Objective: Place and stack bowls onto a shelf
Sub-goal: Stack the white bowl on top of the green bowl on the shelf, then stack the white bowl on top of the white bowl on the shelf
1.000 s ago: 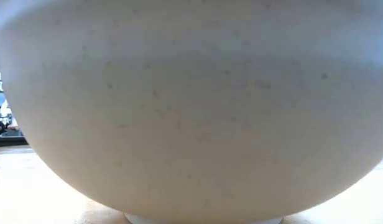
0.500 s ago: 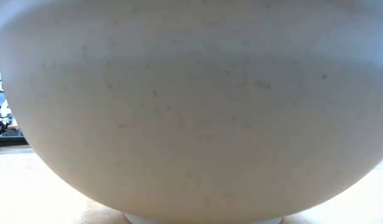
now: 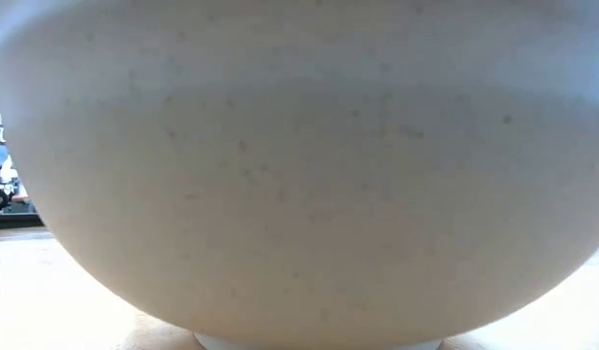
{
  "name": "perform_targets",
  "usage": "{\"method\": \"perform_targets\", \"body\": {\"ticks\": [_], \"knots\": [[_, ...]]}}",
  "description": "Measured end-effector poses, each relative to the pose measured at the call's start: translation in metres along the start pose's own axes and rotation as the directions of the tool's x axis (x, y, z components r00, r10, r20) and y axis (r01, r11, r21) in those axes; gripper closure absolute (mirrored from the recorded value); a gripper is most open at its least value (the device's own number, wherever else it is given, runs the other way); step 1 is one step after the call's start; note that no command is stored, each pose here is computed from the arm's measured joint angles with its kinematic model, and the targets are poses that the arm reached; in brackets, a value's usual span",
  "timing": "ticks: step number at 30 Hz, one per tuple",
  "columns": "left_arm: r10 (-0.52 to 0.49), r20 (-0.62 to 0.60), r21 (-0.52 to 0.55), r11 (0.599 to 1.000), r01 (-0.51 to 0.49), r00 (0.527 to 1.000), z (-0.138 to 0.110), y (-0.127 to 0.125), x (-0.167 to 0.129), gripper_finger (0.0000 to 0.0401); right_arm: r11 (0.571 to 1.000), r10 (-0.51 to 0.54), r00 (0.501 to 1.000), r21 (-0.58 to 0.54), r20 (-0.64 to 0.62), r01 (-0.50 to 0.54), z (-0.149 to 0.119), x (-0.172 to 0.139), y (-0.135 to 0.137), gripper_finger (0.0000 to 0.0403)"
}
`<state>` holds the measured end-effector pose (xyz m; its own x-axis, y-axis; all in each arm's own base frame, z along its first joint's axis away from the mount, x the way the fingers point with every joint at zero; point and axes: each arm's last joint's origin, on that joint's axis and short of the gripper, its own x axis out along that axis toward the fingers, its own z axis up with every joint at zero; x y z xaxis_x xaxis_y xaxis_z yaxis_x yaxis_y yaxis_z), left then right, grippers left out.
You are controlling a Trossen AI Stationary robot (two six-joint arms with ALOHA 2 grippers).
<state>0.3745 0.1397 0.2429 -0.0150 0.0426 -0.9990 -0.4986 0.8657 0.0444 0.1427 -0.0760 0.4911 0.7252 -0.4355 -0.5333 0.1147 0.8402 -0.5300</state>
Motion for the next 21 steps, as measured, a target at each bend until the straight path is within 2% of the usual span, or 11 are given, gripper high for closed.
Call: {"method": "perform_targets", "body": {"ticks": [5, 9, 11, 16, 21], "knots": [[-0.001, 0.004, 0.005, 1.0, 0.001, 1.0, -0.002, 0.002, -0.008, 0.04, 1.0, 0.0, 1.0, -0.007, 0.0, 0.0, 0.0, 0.0, 0.0, 0.0236], [-0.042, 0.054, 0.006, 0.999, 0.042, 0.998, -0.01, 0.004, -0.043, 0.04, 1.0, 0.0, 1.0, -0.027, 0.0, 0.0, 0.0, 0.0, 0.0, 0.0236], [-0.085, 0.118, 0.0, 0.996, 0.086, 0.989, -0.017, 0.003, -0.066, 0.04, 1.0, 0.0, 1.0, -0.026, 0.0, 0.0, 0.0, 0.0, 0.0, 0.0236], [-0.161, 0.305, -0.002, 0.985, 0.17, 0.939, -0.05, -0.001, -0.131, 0.0396, 0.999, 0.009, 1.0, -0.033, -0.019, -0.01, -0.002, 0.0, 0.001, 0.0236], [-0.211, 0.428, 0.065, 0.977, 0.203, 0.879, -0.095, -0.008, -0.177, 0.0386, 0.999, 0.023, 0.999, -0.034, -0.03, -0.024, -0.004, -0.002, 0.003, 0.0236]]}}
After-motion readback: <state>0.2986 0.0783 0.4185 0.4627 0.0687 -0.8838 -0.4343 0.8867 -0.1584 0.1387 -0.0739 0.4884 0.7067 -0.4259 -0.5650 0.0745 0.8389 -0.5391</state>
